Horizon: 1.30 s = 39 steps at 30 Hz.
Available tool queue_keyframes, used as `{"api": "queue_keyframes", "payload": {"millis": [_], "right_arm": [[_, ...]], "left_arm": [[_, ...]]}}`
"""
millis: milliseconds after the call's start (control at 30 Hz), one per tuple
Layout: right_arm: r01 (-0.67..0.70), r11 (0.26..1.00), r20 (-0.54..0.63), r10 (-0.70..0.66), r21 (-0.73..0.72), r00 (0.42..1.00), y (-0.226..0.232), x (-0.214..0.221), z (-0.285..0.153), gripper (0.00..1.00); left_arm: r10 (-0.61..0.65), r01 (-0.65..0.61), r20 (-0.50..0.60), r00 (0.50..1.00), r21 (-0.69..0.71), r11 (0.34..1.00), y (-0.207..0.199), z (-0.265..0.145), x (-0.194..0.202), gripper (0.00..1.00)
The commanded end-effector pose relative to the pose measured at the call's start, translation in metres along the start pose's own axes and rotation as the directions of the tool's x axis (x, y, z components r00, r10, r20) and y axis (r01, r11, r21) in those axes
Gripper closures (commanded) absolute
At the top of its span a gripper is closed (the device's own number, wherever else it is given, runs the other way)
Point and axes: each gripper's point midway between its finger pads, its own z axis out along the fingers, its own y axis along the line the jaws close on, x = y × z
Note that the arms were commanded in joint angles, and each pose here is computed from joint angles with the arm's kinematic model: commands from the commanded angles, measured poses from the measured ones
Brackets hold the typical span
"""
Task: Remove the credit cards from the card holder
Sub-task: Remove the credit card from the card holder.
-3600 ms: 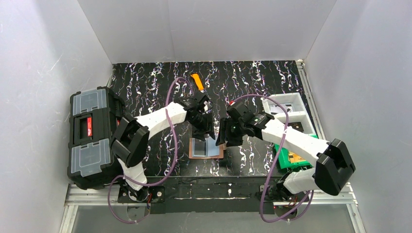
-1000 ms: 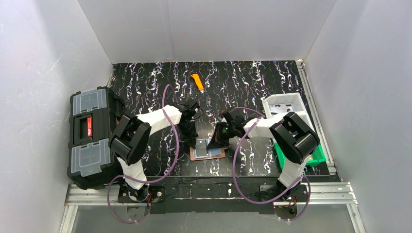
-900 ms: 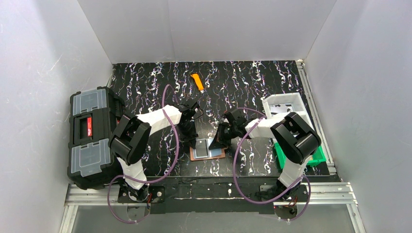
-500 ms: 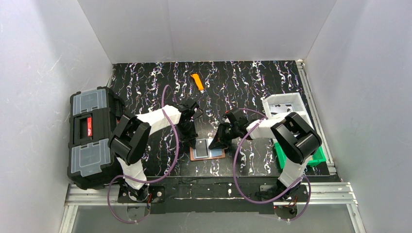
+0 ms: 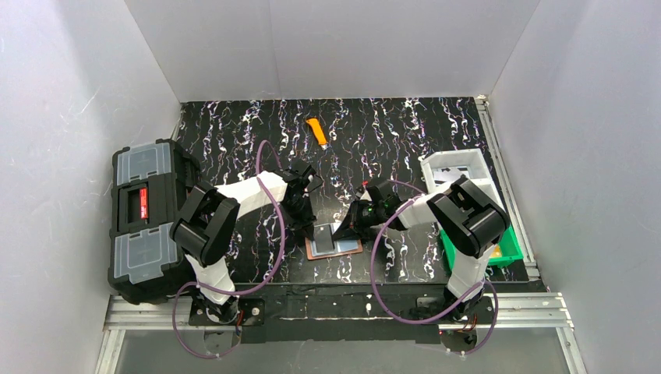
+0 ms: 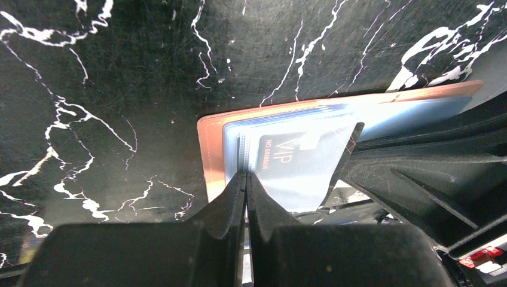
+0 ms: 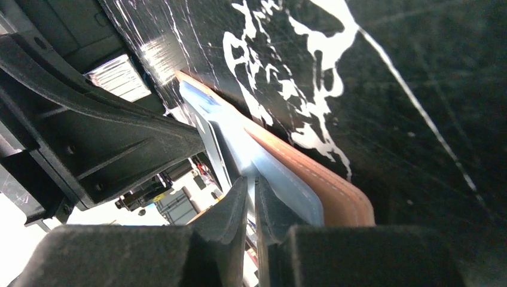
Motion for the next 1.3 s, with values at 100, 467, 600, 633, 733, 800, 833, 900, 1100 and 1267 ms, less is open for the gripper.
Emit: {"api": "queue_keyframes", "payload": {"millis": [100,467,600,633,733,800,833,900,1100,1267], "right_arm": [[-0.005,1.0,0.036,0.006,-0.019,0.999,-0.003,0.002,-0.004,0.84],[0.0,1.0,0.115,-0.001,0.008,0.993,-0.002,-0.003,-0.02,0.8],[0.018,1.0,0.104,-0.017,-0.011,0.994,0.005,-0.003,-0.019,0.79],[0.024,0.999,0.09,-0.022,-0.023,0.996,0.007,-0.002,-0.018,0.78],[0.031,0.998,0.07,-0.028,-0.047,0.997,0.01,0.001,-0.015,0.78],[0.04,0.998,0.057,-0.036,-0.056,0.998,0.012,0.004,-0.013,0.78],[0.046,0.997,0.055,-0.043,-0.061,0.998,0.013,0.005,-0.012,0.78],[0.058,0.995,0.05,-0.054,-0.075,0.997,0.017,0.007,-0.012,0.78],[-0.006,0.999,0.082,0.01,-0.046,0.997,0.004,0.006,-0.015,0.78],[-0.035,0.999,0.123,0.036,-0.011,0.992,-0.003,0.005,-0.02,0.76]], "left_arm": [[-0.016,0.007,-0.05,0.999,-0.173,0.985,0.046,0.04,0.018,1.0],[-0.022,0.014,-0.049,0.999,-0.173,0.985,0.047,0.042,0.018,1.0],[-0.024,0.015,-0.054,0.998,-0.171,0.985,0.047,0.043,0.018,1.0],[-0.023,0.014,-0.054,0.998,-0.169,0.985,0.046,0.043,0.018,1.0],[-0.024,0.015,-0.054,0.998,-0.17,0.985,0.047,0.044,0.019,1.0],[-0.022,0.012,-0.056,0.998,-0.168,0.986,0.046,0.044,0.019,1.0],[-0.023,0.013,-0.058,0.998,-0.169,0.986,0.047,0.044,0.019,1.0],[-0.023,0.014,-0.055,0.998,-0.169,0.985,0.047,0.044,0.019,1.0],[-0.026,0.016,-0.056,0.998,-0.173,0.985,0.048,0.045,0.02,1.0],[-0.029,0.019,-0.056,0.998,-0.179,0.984,0.05,0.046,0.021,1.0]]}}
